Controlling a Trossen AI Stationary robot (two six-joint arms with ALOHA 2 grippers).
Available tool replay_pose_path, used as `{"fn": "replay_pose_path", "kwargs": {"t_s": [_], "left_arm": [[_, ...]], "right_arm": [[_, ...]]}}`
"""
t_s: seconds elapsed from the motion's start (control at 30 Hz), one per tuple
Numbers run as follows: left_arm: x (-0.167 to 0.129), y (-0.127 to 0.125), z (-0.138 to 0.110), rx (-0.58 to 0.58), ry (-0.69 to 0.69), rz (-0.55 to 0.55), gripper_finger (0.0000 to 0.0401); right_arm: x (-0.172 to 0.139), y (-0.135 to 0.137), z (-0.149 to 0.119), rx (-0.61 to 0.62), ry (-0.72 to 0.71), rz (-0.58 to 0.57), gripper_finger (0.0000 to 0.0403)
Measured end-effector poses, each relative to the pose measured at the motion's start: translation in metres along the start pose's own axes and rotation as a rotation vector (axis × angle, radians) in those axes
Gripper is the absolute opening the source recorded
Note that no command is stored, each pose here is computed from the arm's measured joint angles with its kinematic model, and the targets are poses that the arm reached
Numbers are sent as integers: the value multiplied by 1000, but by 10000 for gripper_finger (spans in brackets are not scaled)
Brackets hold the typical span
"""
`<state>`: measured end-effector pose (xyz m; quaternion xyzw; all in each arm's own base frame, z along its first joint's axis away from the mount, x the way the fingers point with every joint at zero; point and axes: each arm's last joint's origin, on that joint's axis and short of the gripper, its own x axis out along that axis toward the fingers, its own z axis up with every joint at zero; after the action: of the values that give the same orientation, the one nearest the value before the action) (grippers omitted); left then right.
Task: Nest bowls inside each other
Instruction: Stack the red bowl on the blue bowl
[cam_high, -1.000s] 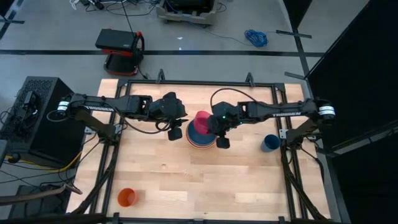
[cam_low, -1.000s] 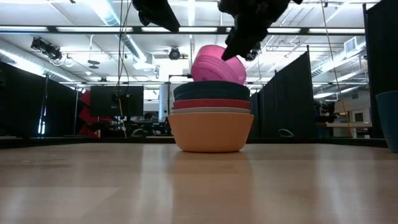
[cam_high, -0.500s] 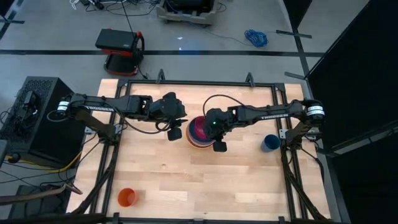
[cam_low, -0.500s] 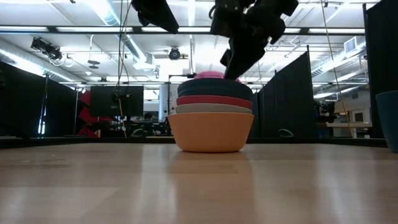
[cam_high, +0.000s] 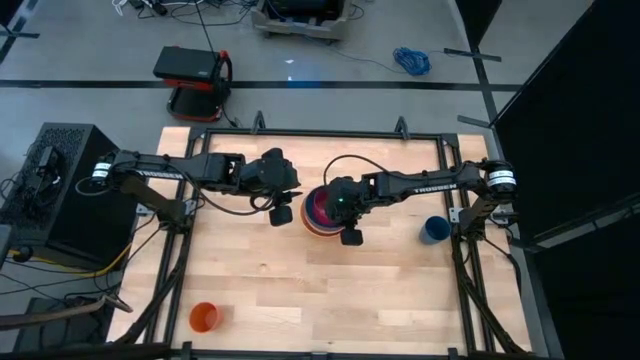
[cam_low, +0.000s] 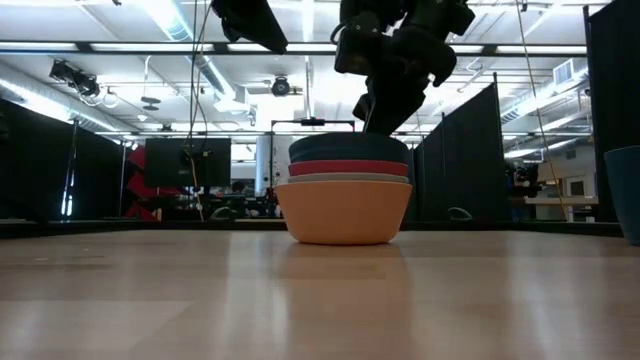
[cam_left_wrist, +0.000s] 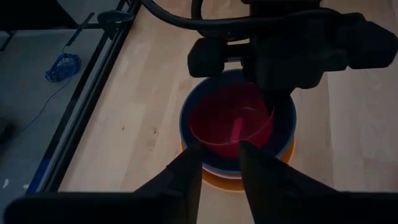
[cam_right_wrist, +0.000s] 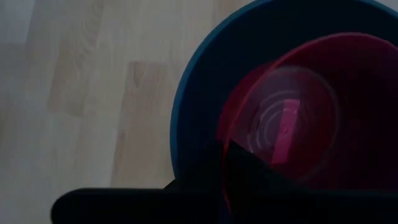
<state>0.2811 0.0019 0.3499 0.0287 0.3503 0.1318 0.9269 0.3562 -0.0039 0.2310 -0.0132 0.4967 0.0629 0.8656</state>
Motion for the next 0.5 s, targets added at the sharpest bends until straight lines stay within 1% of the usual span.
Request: {"fn": "replay_pose_path", "kwargs": {"t_s": [0.17,0.5], "left_arm": [[0,0,0,-1,0,0,99],[0,0,0,0,5,0,97]], "right_arm": [[0,0,0,1,-1,0,4],[-11,-1,12,-5,-35,-43,85]]}}
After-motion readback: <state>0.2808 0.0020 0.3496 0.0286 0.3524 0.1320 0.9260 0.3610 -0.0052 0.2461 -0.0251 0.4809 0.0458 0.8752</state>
